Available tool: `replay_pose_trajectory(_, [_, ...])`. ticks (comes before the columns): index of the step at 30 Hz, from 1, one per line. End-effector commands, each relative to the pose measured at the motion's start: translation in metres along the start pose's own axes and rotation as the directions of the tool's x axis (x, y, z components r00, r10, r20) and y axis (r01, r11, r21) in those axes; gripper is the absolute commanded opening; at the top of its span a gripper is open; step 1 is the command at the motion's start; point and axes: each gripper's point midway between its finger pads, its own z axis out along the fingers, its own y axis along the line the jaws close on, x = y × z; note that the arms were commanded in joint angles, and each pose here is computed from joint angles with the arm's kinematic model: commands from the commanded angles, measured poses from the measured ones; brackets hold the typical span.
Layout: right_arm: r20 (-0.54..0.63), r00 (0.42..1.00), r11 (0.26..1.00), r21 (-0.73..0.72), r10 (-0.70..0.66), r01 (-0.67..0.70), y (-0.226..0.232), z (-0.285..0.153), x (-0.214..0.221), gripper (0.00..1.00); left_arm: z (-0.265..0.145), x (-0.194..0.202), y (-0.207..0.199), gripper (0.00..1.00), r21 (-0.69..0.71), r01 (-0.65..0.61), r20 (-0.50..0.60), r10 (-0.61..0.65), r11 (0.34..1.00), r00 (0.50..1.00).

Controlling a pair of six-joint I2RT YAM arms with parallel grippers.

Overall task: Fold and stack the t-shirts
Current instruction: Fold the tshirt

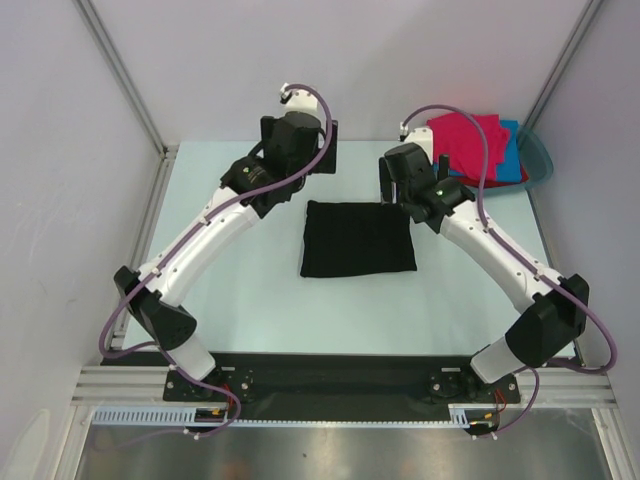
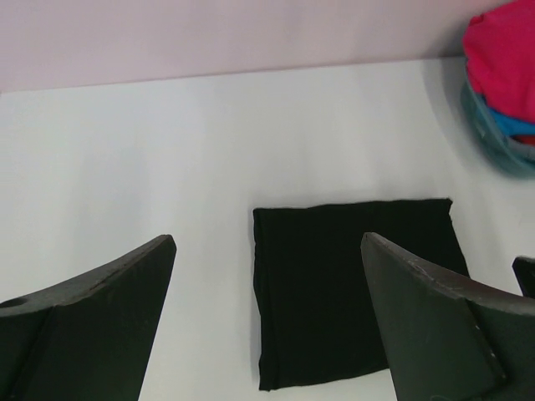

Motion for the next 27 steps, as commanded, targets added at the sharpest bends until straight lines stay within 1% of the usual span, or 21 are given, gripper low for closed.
replay_pose_trajectory(1, [0.118,0.992,0.999,0.015,0.041,-0.043,-0.022,-0.033,-0.052,1.00,-0.015,-0.040,0.010,1.00,-0.048,-0.006,0.087,0.010,0.999,0.996])
replay_pose_trajectory(2, [0.134,0.990,0.998,0.036,0.042,-0.047,-0.028,-0.037,-0.057,1.00,-0.019,-0.049,0.015,1.00,-0.064,-0.010,0.104,0.017,0.998,0.994])
replay_pose_trajectory(6, [0.163,0.985,0.995,0.076,0.049,-0.063,-0.046,-0.046,-0.070,1.00,-0.025,-0.052,0.034,1.00,-0.154,-0.037,0.112,0.055,0.987,0.992])
replay_pose_trajectory(7, [0.161,0.986,0.995,0.080,0.051,-0.064,-0.049,-0.046,-0.069,1.00,-0.023,-0.045,0.038,1.00,-0.177,-0.052,0.100,0.070,0.983,0.993])
replay_pose_trajectory(9, [0.153,0.987,0.993,0.102,0.045,-0.061,-0.056,-0.047,-0.066,1.00,-0.026,-0.043,0.047,1.00,-0.214,-0.057,0.108,0.082,0.975,0.991])
replay_pose_trajectory(10, [0.153,0.987,0.992,0.112,0.046,-0.064,-0.059,-0.048,-0.066,1.00,-0.022,-0.034,0.051,1.00,-0.228,-0.070,0.091,0.093,0.971,0.991])
replay_pose_trajectory(12, [0.147,0.988,0.988,0.140,0.043,-0.064,-0.069,-0.050,-0.061,1.00,-0.021,-0.029,0.054,1.00,-0.228,-0.068,0.082,0.089,0.971,0.993])
replay_pose_trajectory(16, [0.139,0.988,0.981,0.169,0.070,-0.093,-0.088,-0.051,-0.054,1.00,-0.019,-0.012,0.074,1.00,-0.266,-0.044,0.049,0.059,0.963,0.997])
replay_pose_trajectory(17, [0.134,0.988,0.981,0.170,0.075,-0.097,-0.090,-0.051,-0.052,1.00,-0.018,-0.008,0.079,1.00,-0.267,-0.016,0.047,0.030,0.964,0.998])
replay_pose_trajectory(18, [0.140,0.987,0.979,0.175,0.083,-0.107,-0.096,-0.057,-0.053,1.00,-0.023,-0.011,0.081,1.00,-0.222,0.020,0.059,-0.007,0.975,0.998])
replay_pose_trajectory(19, [0.141,0.986,0.977,0.179,0.088,-0.113,-0.100,-0.058,-0.051,1.00,-0.017,0.002,0.096,1.00,-0.238,0.045,0.038,-0.037,0.970,0.999])
replay_pose_trajectory(20, [0.141,0.986,0.978,0.174,0.092,-0.116,-0.102,-0.060,-0.050,1.00,-0.017,0.006,0.102,1.00,-0.231,0.063,0.035,-0.057,0.971,0.998])
replay_pose_trajectory(21, [0.132,0.987,0.978,0.172,0.093,-0.115,-0.104,-0.061,-0.047,1.00,-0.023,0.001,0.115,1.00,-0.213,0.108,0.060,-0.097,0.971,0.993])
replay_pose_trajectory(22, [0.135,0.985,0.978,0.161,0.108,-0.129,-0.108,-0.065,-0.046,1.00,-0.019,0.016,0.121,1.00,-0.222,0.108,0.033,-0.103,0.969,0.994])
replay_pose_trajectory(24, [0.111,0.988,0.982,0.143,0.110,-0.126,-0.109,-0.065,-0.038,1.00,-0.023,0.021,0.130,1.00,-0.223,0.118,0.030,-0.114,0.968,0.993])
replay_pose_trajectory(27, [0.083,0.991,0.988,0.104,0.108,-0.116,-0.105,-0.069,-0.030,1.00,-0.027,0.035,0.139,1.00,-0.214,0.103,-0.013,-0.108,0.971,0.994])
